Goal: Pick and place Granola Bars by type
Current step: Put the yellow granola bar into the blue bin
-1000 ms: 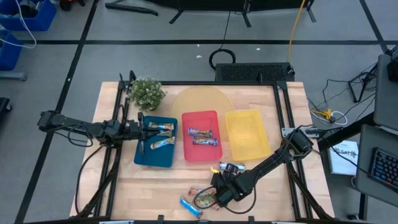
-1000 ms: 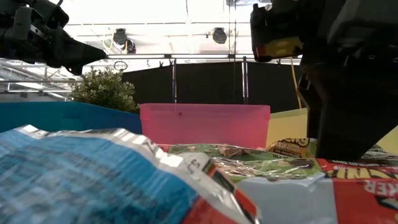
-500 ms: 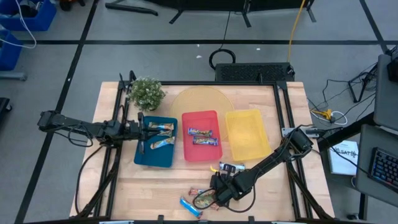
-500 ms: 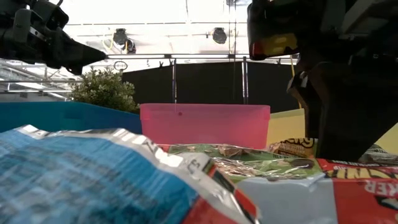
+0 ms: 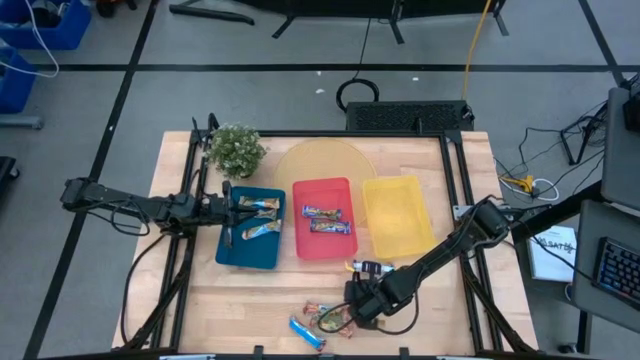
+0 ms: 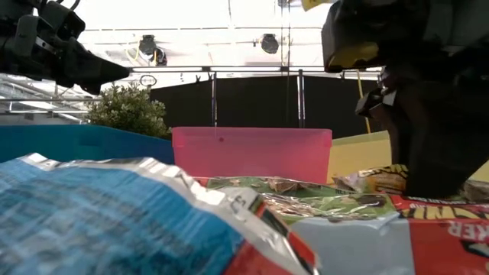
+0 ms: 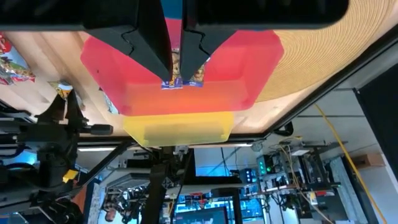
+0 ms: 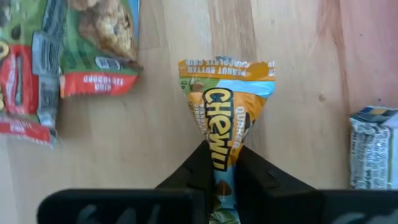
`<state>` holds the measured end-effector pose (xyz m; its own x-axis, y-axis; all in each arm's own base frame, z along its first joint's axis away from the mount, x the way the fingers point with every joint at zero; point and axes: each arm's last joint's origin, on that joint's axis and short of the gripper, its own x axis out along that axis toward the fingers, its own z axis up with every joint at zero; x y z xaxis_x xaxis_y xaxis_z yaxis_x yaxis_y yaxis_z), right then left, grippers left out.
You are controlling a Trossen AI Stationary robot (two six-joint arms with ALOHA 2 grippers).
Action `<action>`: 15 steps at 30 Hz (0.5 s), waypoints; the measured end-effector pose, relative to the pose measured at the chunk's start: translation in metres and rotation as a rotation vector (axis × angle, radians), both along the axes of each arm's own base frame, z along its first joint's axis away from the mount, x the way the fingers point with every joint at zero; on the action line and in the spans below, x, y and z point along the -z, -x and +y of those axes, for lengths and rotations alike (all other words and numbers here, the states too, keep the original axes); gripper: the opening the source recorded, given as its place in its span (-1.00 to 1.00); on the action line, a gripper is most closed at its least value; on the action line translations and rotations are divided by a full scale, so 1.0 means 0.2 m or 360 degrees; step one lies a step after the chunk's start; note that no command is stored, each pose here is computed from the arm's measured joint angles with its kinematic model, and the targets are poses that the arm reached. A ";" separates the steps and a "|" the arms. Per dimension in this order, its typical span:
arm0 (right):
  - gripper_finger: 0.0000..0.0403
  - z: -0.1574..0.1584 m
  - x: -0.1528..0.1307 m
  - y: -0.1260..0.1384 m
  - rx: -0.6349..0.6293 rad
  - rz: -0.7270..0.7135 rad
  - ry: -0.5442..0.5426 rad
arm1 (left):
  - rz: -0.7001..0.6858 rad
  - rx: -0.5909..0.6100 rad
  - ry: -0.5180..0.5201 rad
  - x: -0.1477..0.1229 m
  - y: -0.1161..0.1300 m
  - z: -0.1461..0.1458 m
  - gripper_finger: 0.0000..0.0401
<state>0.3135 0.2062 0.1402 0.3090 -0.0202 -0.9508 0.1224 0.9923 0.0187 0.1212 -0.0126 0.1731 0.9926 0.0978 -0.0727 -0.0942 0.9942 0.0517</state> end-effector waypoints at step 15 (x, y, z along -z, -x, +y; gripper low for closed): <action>-0.89 -0.16 -0.37 -0.08 -0.0008 -0.0505 -0.0042 | 0.0044 -0.0002 0.0011 0.01 0.00 0.00 -0.80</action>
<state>0.3298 0.1742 0.2136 0.5904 0.0053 -0.8071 0.1013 0.9916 0.0807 0.1209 -0.0125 0.1703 0.9901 0.0984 -0.1006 -0.0940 0.9944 0.0473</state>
